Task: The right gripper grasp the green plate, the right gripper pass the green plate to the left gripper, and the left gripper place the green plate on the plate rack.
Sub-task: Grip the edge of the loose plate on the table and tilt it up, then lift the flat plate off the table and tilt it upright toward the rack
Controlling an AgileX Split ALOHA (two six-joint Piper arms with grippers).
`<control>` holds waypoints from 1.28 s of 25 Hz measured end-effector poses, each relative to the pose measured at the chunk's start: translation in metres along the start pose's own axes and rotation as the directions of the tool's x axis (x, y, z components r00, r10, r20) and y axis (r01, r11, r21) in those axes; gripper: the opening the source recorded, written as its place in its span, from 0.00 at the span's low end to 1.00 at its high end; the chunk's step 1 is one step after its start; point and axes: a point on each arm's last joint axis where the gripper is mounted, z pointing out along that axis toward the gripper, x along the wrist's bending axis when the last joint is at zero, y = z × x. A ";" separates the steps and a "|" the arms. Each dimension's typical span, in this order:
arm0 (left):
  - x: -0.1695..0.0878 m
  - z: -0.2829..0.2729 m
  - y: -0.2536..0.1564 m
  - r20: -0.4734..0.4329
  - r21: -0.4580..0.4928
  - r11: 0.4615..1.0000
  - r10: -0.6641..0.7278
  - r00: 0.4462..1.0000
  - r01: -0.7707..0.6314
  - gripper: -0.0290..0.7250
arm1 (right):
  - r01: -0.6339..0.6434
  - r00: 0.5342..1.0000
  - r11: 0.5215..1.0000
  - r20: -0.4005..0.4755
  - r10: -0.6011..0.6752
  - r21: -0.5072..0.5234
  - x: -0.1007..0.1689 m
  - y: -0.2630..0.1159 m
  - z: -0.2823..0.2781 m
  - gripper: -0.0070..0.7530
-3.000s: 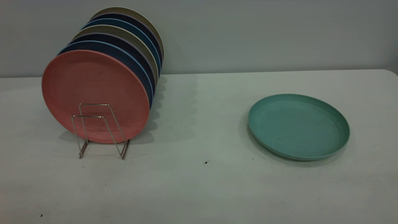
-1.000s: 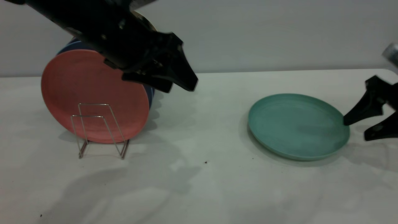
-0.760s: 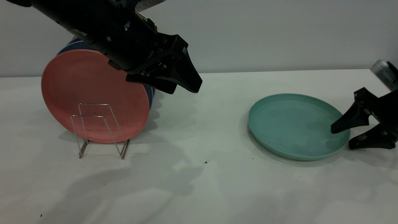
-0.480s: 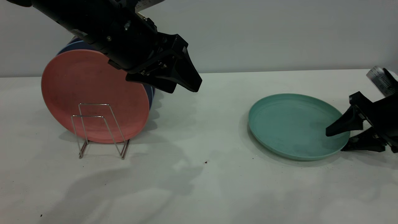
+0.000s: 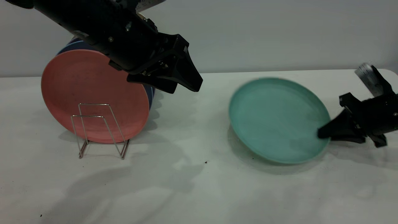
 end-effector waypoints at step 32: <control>0.019 0.024 -0.004 -0.060 -0.045 0.992 -0.117 0.991 0.114 0.16 | 0.252 0.937 0.964 -0.271 -0.220 0.089 0.098 -0.016 0.039 0.19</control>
